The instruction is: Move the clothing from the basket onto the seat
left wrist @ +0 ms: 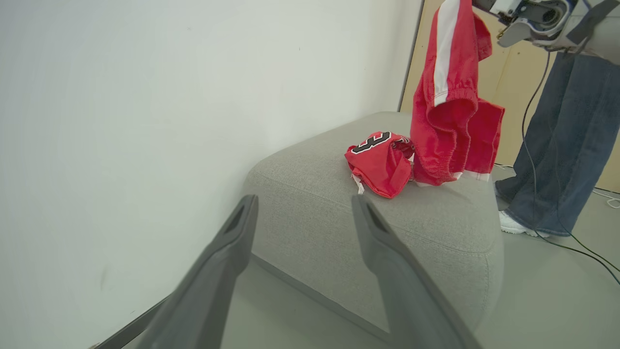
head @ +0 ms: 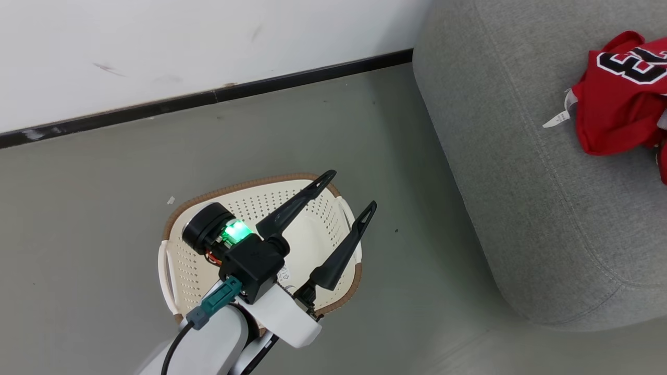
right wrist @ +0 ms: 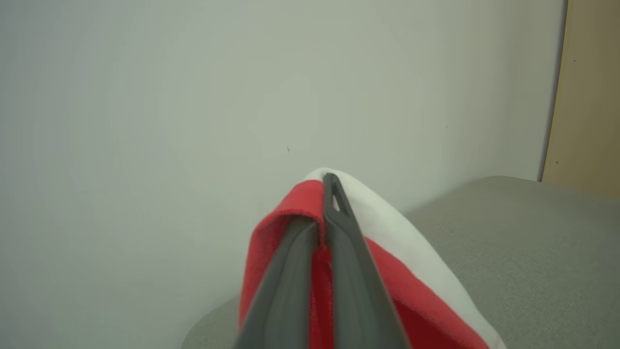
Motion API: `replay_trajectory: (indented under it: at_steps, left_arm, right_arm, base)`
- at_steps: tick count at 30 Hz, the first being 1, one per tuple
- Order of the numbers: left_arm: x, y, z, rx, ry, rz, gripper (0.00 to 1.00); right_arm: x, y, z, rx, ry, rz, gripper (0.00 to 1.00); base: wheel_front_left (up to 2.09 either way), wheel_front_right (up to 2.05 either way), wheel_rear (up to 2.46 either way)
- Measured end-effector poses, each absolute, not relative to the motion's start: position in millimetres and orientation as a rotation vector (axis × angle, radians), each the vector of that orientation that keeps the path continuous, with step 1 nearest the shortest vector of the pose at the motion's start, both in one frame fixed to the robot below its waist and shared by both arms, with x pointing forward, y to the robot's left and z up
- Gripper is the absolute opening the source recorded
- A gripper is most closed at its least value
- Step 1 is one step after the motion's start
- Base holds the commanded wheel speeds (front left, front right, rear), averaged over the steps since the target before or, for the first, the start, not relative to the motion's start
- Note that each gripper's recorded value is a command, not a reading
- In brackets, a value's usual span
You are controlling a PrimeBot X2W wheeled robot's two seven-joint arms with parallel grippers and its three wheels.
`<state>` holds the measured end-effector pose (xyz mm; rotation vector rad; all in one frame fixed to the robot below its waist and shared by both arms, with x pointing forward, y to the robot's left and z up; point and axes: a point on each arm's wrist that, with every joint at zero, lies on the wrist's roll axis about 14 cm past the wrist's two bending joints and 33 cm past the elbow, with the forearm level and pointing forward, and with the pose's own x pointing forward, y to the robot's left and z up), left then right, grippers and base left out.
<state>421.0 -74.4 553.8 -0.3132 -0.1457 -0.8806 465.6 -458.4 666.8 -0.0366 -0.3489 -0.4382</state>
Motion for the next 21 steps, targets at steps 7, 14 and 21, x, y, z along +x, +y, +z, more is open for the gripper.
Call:
replay_trajectory:
  at_steps: [7, 14, 21]
  left_arm:
    - [432, -68, 545, -0.309, -0.135, -0.861, 1.0]
    - [438, -64, 533, -0.289, -0.114, -0.854, 1.0]
    - [447, -58, 522, -0.287, -0.09, -0.835, 1.0]
  right_arm:
    - [487, -462, 628, -0.046, -0.247, -0.457, 0.0]
    - [503, -456, 573, 0.014, -0.14, -0.471, 0.0]
    - [518, -441, 527, -0.016, -0.018, -0.439, 0.0]
  base:
    - [0.0, 0.0, 0.0]
    - [0.0, 0.0, 0.0]
    - [0.0, 0.0, 0.0]
